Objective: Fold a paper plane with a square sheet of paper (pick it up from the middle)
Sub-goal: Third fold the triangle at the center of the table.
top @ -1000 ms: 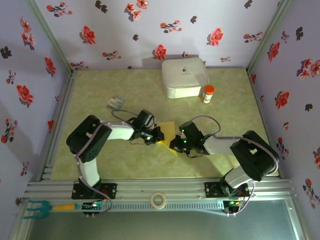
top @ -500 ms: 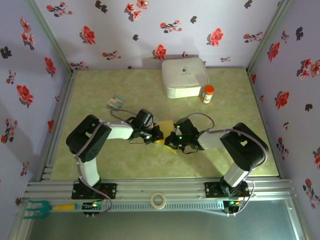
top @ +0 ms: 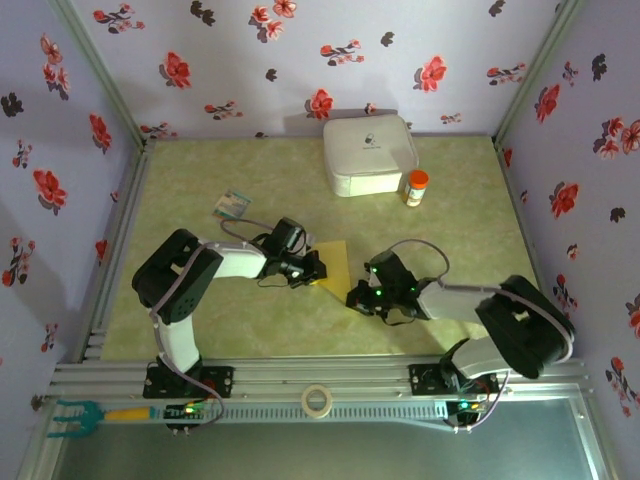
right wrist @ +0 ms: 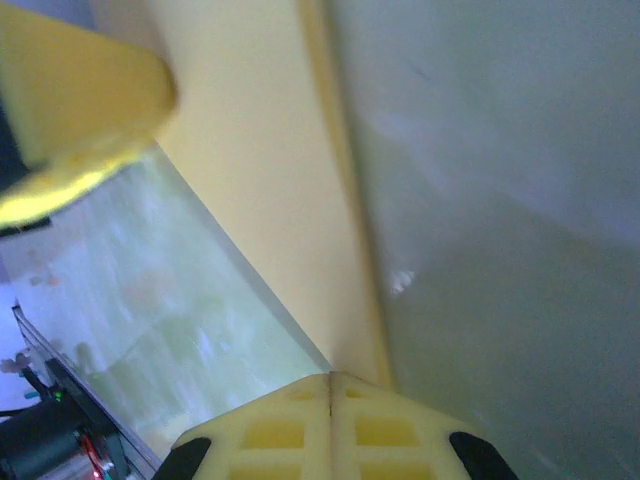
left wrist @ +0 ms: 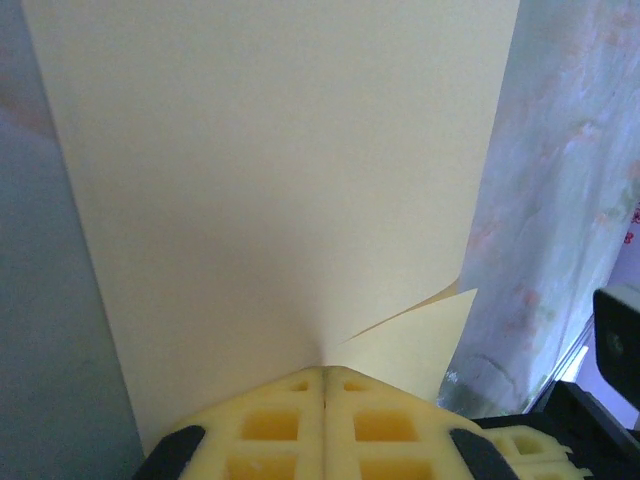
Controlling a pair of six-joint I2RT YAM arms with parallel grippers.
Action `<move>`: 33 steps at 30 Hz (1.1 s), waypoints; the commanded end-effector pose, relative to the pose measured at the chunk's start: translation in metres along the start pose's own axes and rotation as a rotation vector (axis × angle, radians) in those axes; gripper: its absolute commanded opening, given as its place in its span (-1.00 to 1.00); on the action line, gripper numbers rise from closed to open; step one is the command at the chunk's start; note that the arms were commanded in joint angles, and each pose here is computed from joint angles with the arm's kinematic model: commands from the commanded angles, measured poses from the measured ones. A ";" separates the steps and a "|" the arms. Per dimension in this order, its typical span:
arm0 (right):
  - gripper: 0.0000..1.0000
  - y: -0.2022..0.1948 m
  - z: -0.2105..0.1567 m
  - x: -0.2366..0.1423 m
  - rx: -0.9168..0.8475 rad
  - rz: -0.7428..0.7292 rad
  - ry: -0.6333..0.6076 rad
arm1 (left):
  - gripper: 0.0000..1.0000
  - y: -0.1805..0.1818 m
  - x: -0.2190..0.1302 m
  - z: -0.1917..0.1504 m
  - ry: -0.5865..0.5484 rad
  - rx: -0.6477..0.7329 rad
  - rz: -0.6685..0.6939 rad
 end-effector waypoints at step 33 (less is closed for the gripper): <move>-0.48 0.020 0.048 -0.039 -0.042 -0.160 -0.218 | -1.00 0.025 0.001 -0.002 -0.012 -0.042 0.071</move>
Point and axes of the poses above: each hand's point on the last joint's axis, 136 mm out from that joint toward the fingers, its own x axis out along the fingers, its own y axis along the line the jaws close on, z = x × y, the point moved 3 cm from there along -x, back along the fingers, and after that the axes turned 2 degrees about -x, right-handed, at the moved point
